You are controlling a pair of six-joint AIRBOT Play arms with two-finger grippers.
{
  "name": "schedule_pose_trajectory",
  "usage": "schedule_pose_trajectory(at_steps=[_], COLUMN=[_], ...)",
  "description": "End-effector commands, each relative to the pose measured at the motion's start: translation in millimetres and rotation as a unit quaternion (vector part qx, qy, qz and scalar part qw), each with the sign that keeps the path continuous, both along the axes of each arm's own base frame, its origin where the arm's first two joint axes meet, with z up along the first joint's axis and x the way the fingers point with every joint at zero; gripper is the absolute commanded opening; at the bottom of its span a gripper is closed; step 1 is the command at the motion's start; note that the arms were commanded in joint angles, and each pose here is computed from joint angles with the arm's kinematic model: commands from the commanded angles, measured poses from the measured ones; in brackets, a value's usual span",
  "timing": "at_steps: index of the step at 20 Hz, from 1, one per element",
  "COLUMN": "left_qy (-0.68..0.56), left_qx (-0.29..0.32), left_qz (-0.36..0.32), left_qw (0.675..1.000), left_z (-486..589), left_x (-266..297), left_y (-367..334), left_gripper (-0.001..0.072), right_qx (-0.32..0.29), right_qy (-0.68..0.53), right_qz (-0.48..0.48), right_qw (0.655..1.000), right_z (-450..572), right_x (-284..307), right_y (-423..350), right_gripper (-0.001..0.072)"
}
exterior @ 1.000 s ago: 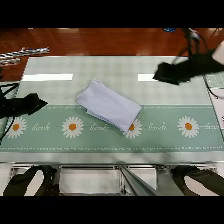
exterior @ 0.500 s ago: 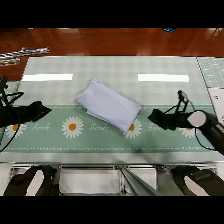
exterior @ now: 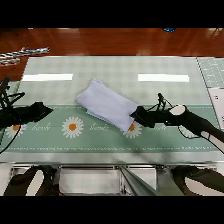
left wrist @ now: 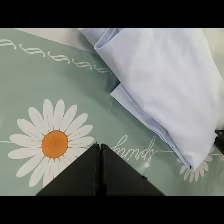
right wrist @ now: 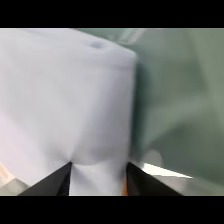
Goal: Fold the shirts.
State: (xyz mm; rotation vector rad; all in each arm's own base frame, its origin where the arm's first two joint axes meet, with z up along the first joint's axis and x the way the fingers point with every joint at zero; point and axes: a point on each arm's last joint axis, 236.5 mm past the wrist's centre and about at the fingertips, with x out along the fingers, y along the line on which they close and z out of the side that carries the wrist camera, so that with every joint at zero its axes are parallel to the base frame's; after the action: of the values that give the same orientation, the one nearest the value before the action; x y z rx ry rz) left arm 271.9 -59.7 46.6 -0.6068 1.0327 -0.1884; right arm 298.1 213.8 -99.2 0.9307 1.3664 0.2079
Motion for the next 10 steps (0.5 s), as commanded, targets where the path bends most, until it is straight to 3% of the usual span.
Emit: schedule_pose_trajectory(at_steps=[1,3,5,6,10], left_qy=[-0.004,-0.004,-0.004,-0.004,-0.005], left_qx=[0.001,0.001,0.001,0.001,0.002], left_qz=[0.002,0.002,0.002,0.002,0.003], left_qw=[1.000,1.000,1.000,1.000,1.000], left_z=[0.8,0.8,0.8,0.8,0.3], left_x=[1.6,1.7,1.6,1.6,2.5], left_y=[0.9,1.0,0.9,0.9,1.5], left_gripper=[0.0015,0.0015,0.0015,0.0015,0.0015], right_qx=[0.049,0.052,0.061,0.056,0.033], right_qy=[-0.010,-0.016,-0.033,-0.060,-0.130], right_qz=[0.013,0.033,0.068,0.100,0.165], right_qw=[0.999,0.998,0.995,0.992,0.977], right_z=[5.9,7.9,19.1,28.2,84.2], right_x=[24.4,34.0,41.1,44.4,74.7], right_y=[31.3,49.3,72.2,80.1,95.0], right_gripper=[0.0408,0.0403,0.0187,0.0016,0.0020])
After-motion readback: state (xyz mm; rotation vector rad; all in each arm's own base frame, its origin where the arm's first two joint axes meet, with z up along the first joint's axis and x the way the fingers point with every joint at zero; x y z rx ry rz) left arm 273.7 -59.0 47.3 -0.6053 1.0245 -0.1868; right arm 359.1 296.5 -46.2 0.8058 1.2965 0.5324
